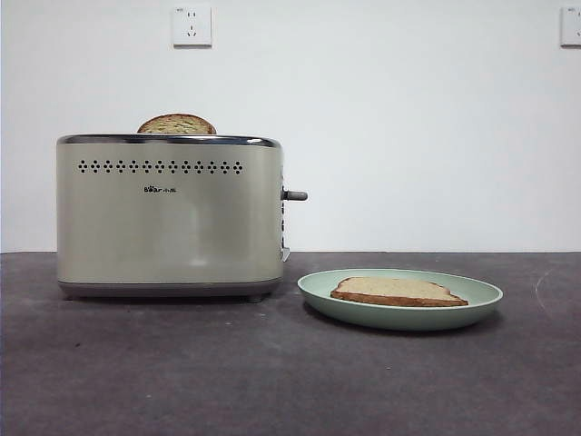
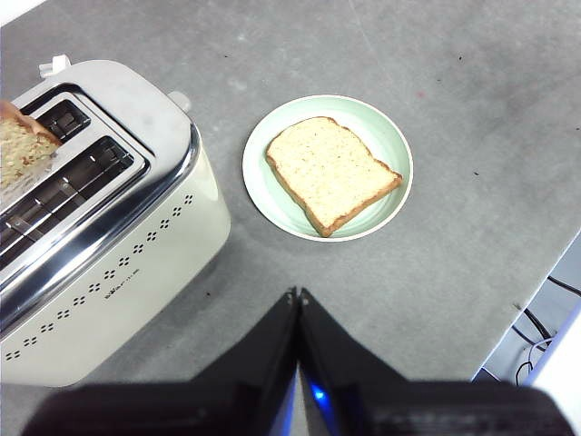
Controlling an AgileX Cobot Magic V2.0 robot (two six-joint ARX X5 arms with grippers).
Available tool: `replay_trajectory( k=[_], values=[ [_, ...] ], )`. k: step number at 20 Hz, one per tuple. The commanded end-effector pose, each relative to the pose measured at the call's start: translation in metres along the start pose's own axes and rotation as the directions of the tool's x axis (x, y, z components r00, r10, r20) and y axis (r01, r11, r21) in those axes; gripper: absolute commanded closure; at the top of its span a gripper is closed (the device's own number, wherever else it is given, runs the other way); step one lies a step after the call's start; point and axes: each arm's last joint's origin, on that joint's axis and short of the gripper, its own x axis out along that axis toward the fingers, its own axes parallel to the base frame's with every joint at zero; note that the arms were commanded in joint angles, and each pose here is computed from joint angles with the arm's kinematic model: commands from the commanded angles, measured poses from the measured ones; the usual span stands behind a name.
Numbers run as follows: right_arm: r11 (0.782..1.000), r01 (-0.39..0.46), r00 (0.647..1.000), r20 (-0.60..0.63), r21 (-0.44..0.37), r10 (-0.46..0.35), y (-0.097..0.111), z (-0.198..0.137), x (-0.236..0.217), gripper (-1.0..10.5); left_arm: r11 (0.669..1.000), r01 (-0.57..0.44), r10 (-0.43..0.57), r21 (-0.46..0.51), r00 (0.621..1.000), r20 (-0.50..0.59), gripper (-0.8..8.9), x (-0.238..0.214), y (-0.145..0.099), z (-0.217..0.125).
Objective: Take the bread from the toaster,put the bread on the plate,put the plate on the table
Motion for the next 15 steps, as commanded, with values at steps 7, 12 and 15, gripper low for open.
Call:
replay_trajectory(
  k=[7,12,15],
  values=[
    [1.000,0.001,1.000,0.001,-0.003,-0.001,-0.0001,-0.0005,0.0005,9.5,1.000,0.007,-0.007,0.006,1.000,0.004,8.18,-0.0001,-0.0007,0.0003],
    [1.000,0.001,1.000,0.001,-0.003,-0.001,-0.0001,-0.0005,0.0005,9.5,1.000,0.007,-0.007,0.007,1.000,0.007,8.17,-0.0001,-0.0007,0.0006],
    [1.000,0.001,1.000,0.001,-0.003,-0.001,-0.0001,-0.0005,0.0005,9.5,1.000,0.005,-0.005,0.011,1.000,0.008,8.17,-0.0001,-0.0006,0.0007]
  ],
)
